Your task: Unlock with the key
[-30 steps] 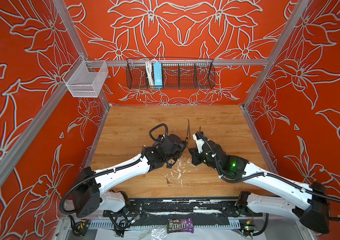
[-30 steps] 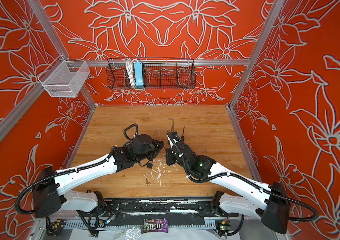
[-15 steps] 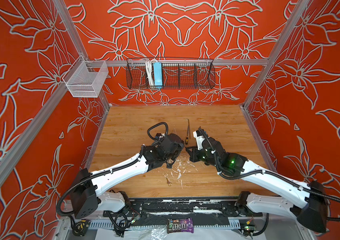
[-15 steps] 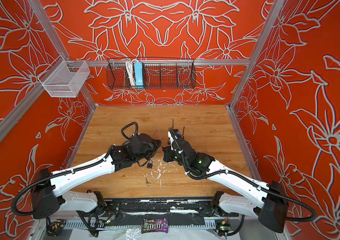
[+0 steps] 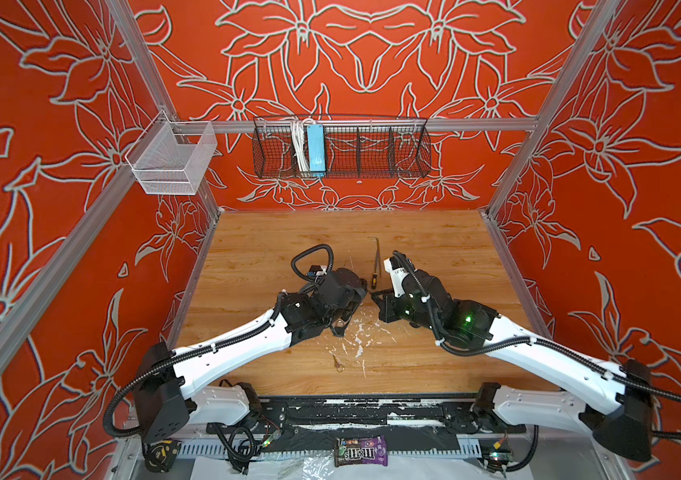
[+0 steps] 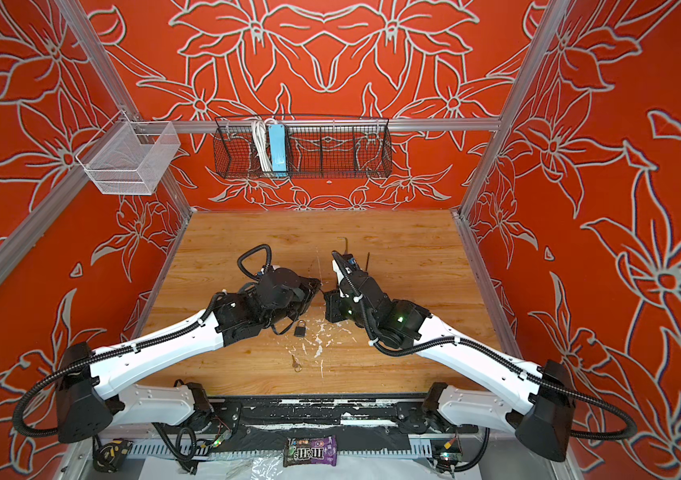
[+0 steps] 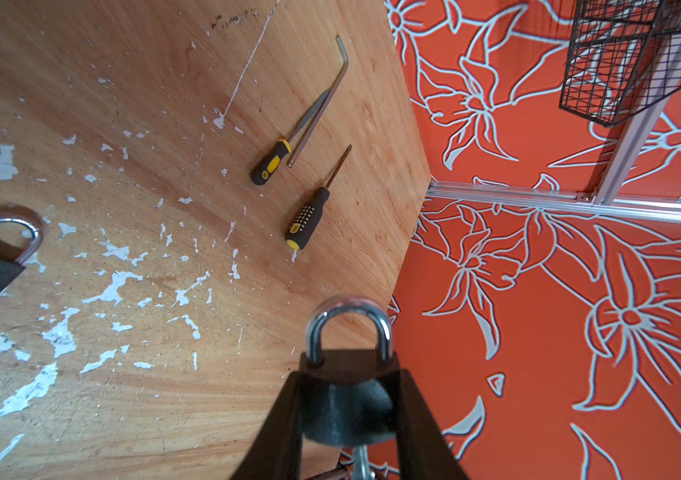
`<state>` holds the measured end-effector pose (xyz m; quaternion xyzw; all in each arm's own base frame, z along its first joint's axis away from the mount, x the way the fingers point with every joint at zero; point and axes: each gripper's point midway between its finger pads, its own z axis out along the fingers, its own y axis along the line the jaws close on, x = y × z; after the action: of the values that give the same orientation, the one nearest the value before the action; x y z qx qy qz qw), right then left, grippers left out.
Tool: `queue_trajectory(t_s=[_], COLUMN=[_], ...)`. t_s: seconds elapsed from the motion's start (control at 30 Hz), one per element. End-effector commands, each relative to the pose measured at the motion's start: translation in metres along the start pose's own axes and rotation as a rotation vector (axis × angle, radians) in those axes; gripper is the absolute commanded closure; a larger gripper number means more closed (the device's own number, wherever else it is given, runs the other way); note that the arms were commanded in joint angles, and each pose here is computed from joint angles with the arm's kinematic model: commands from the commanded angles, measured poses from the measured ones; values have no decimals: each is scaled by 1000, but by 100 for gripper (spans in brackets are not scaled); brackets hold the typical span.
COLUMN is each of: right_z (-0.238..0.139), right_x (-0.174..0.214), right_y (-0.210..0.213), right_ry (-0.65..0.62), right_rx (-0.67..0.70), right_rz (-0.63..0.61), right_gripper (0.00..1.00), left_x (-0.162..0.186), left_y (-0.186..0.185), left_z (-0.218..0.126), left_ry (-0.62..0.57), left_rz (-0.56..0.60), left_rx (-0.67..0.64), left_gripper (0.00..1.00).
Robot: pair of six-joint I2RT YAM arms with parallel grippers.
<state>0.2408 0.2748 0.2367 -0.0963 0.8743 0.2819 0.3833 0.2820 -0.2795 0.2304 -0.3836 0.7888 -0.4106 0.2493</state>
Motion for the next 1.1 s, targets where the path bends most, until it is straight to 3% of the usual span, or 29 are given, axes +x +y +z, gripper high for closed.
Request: queue_trajectory(t_s=[0.0,0.27,0.47,0.77,0.87,1.07], right_z=[-2,4,13,16,17,20], right_x=[-17,-14,-14,-10,-11,-9], right_y=[-25,-32,-17,19,9,-21], right_ry=[-70,-89,-91,-86,-75,-76], right_rx=[171,209,129,-120,-42,172], right_rz=[-46,-147,-206,101,88,-56], right_gripper=[100,100,100,100,100,100], left_x=[7,13,28,20,16,10], left_y=[0,-5,-11,1,4,8], left_z=[-13,-20,-21,-12,-11,-11], left_ry=[39,93,175,117,92,64], left_rz=[2,-48,-56,-60,-53,-52], left_rx=[1,57,79,37,28,14], left_gripper=[100,100,100,100,100,100])
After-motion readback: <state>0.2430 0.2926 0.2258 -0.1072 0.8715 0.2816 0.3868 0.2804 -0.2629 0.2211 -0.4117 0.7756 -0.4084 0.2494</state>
